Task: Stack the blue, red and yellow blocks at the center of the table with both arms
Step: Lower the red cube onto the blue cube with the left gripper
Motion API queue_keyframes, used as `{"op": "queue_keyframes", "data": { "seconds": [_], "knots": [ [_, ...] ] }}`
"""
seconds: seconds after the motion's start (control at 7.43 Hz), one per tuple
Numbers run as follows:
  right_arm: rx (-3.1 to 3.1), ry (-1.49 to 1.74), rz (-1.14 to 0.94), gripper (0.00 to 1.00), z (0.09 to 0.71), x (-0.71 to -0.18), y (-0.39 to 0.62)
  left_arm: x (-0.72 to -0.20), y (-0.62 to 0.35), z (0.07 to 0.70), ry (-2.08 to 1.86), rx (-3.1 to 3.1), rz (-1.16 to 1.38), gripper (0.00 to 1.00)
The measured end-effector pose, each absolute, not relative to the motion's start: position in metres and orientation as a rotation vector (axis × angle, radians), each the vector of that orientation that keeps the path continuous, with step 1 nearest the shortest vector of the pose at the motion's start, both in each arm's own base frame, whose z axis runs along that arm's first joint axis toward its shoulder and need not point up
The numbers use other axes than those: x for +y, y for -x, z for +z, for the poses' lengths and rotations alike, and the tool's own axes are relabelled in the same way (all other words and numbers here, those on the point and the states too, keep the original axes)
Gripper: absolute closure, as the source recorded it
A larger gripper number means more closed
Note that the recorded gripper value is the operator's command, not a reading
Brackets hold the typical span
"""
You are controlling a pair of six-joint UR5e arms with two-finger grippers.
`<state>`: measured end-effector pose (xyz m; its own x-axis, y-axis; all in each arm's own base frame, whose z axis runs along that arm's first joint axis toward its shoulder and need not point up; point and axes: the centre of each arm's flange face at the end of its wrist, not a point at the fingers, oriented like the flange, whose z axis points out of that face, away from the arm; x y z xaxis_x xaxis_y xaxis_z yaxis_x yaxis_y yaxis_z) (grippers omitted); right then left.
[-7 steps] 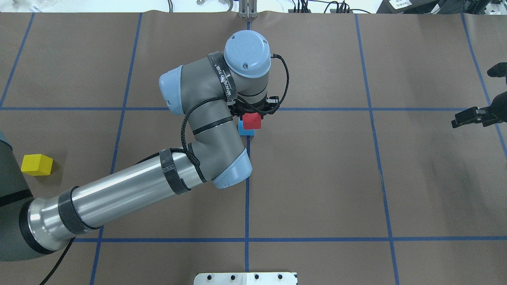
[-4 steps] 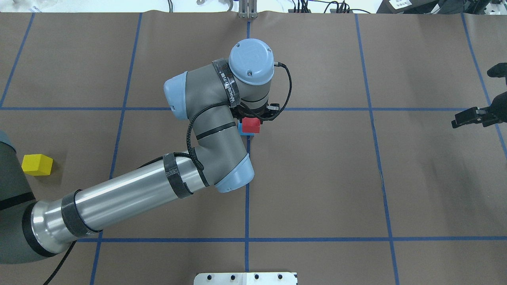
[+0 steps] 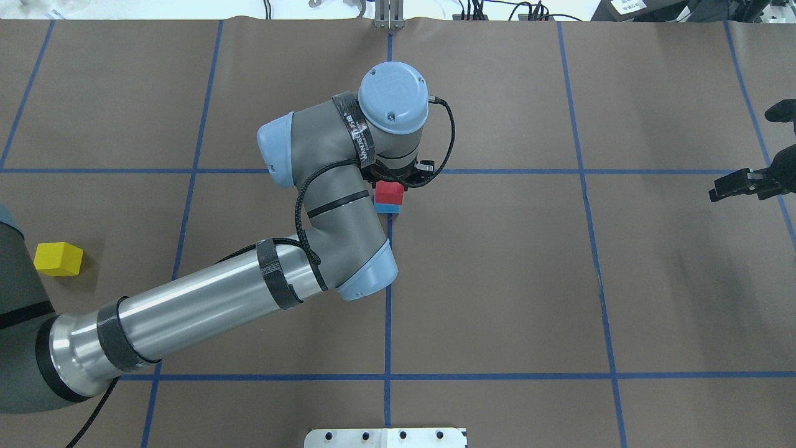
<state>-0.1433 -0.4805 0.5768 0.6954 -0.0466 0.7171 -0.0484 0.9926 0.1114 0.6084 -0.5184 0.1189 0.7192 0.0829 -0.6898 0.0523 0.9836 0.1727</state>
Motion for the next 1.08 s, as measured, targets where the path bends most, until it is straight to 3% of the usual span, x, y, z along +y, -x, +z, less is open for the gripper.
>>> {"op": "queue_keyframes", "data": {
  "seconds": [1.08],
  "knots": [
    [-0.802,-0.125,0.001,0.01,0.5767,-0.4837,0.1447,-0.5291,-0.6049,0.1232,-0.200,0.757,0.001,1.00]
  ]
}}
